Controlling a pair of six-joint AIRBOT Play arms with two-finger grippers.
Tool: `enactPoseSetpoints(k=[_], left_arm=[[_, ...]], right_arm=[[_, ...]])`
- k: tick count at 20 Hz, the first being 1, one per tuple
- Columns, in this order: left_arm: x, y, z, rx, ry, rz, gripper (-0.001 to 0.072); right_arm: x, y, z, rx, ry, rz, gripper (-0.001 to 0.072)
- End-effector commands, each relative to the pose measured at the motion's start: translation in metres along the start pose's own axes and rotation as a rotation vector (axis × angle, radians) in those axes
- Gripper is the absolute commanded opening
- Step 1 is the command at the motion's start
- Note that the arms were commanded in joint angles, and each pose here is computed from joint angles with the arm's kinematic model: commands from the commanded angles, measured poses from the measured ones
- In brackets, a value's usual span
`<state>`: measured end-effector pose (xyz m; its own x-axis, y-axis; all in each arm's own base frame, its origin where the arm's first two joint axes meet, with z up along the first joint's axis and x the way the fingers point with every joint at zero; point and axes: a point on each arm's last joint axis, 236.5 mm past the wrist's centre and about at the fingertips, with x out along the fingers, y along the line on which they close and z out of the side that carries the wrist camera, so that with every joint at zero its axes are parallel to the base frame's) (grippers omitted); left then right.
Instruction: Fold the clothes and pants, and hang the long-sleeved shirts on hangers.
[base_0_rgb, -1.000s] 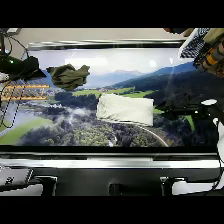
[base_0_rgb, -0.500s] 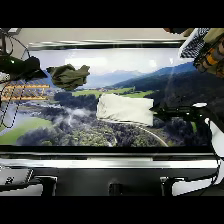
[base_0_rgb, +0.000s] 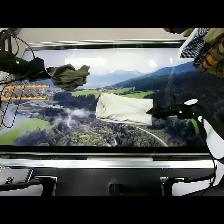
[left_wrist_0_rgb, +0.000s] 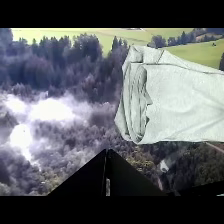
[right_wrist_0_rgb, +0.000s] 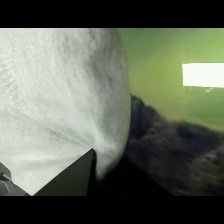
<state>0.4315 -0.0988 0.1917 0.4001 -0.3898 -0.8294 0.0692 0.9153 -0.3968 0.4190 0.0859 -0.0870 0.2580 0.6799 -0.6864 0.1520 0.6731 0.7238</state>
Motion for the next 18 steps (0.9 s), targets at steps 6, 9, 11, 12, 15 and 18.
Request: enactPoseSetpoints(k=[6, 9, 11, 12, 15, 18], left_arm=[[0.0, 0.0, 0.0, 0.005, 0.001, 0.001, 0.0023], [0.0, 0.0, 0.0, 0.027, 0.001, 0.001, 0.0023], [0.0, 0.0, 0.0, 0.027, 0.0, 0.001, 0.0023], [0.0, 0.0, 0.001, 0.027, -0.003, 0.0, 0.0023], [0.001, 0.0, 0.002, 0.053, -0.008, 0.0, 0.0023], [0.001, 0.0, 0.004, 0.052, -0.013, 0.0, 0.0023]], right_arm=[[-0.07, 0.06, 0.095, 0.089, -0.204, -0.056, 0.004], [-0.105, 0.076, 0.136, 0.145, -0.351, -0.062, 0.004], [-0.133, 0.085, 0.164, 0.197, -0.468, -0.035, 0.0039], [-0.149, 0.085, 0.178, 0.229, -0.527, -0.022, 0.0039], [-0.193, 0.079, 0.21, 0.314, -0.694, -0.005, 0.0038], [-0.235, 0.06, 0.233, 0.413, -0.835, 0.035, 0.0038]])
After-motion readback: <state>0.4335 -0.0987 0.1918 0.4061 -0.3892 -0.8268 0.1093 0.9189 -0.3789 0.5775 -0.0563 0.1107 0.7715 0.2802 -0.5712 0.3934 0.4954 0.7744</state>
